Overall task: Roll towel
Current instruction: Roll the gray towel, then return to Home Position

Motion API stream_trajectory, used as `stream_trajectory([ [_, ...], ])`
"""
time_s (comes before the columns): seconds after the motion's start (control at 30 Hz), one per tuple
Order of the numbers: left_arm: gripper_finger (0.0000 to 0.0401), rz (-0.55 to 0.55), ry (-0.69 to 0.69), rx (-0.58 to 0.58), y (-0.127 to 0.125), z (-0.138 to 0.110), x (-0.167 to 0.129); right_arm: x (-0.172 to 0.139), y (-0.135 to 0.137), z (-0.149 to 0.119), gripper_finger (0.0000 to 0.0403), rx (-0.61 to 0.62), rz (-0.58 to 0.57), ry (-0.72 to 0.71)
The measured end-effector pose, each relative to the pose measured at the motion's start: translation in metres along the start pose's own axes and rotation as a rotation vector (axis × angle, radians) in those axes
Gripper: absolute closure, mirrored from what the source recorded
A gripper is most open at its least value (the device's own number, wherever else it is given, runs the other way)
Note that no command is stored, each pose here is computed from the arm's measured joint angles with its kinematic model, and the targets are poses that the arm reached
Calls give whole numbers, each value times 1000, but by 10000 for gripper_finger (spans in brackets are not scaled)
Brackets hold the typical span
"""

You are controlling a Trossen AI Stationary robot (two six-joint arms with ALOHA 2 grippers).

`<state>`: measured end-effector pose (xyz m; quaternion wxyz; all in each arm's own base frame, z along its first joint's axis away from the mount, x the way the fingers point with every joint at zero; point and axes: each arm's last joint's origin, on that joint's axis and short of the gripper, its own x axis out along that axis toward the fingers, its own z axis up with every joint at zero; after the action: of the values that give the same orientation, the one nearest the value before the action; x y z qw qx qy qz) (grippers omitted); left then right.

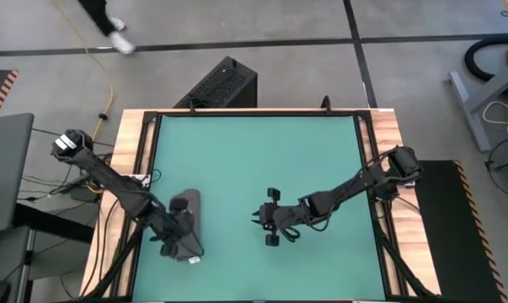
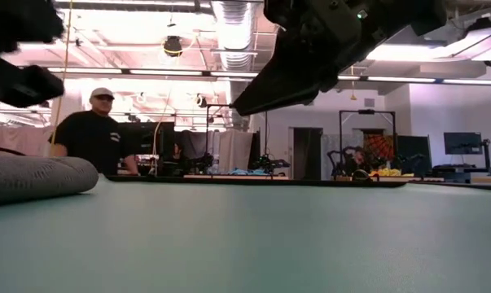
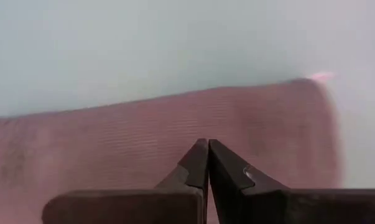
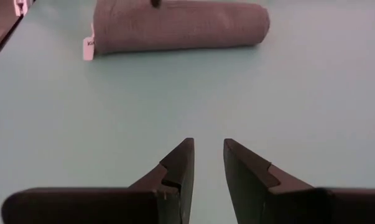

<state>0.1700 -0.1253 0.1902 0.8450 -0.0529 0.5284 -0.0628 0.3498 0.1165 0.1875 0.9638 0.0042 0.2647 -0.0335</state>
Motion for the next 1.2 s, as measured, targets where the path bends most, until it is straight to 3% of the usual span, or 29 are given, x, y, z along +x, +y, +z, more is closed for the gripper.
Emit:
stream_trajectory([
  [0.17, 401, 69, 68, -37, 22, -3, 15, 1, -1, 1, 292, 8, 33, 3],
  [0.3, 401, 9, 101, -65, 25, -5, 25, 0, 2, 0, 292, 12, 52, 7],
  [0.7, 401, -147, 25, -163, -16, -13, 23, -1, 5, -1, 292, 9, 58, 8],
  [0.8, 401, -106, 4, -94, -17, -10, 18, -4, 5, 1, 292, -11, 58, 9],
  [0.93, 401, -17, -129, 30, -4, 20, -6, -26, -2, 16, 292, -37, 55, -1],
  [1.1, 401, 60, -353, 193, 27, 58, -34, -64, -21, 34, 291, -113, 43, -60],
  [1.2, 401, 117, -429, 215, 53, 63, -50, -88, -40, 35, 292, -122, 23, -126],
])
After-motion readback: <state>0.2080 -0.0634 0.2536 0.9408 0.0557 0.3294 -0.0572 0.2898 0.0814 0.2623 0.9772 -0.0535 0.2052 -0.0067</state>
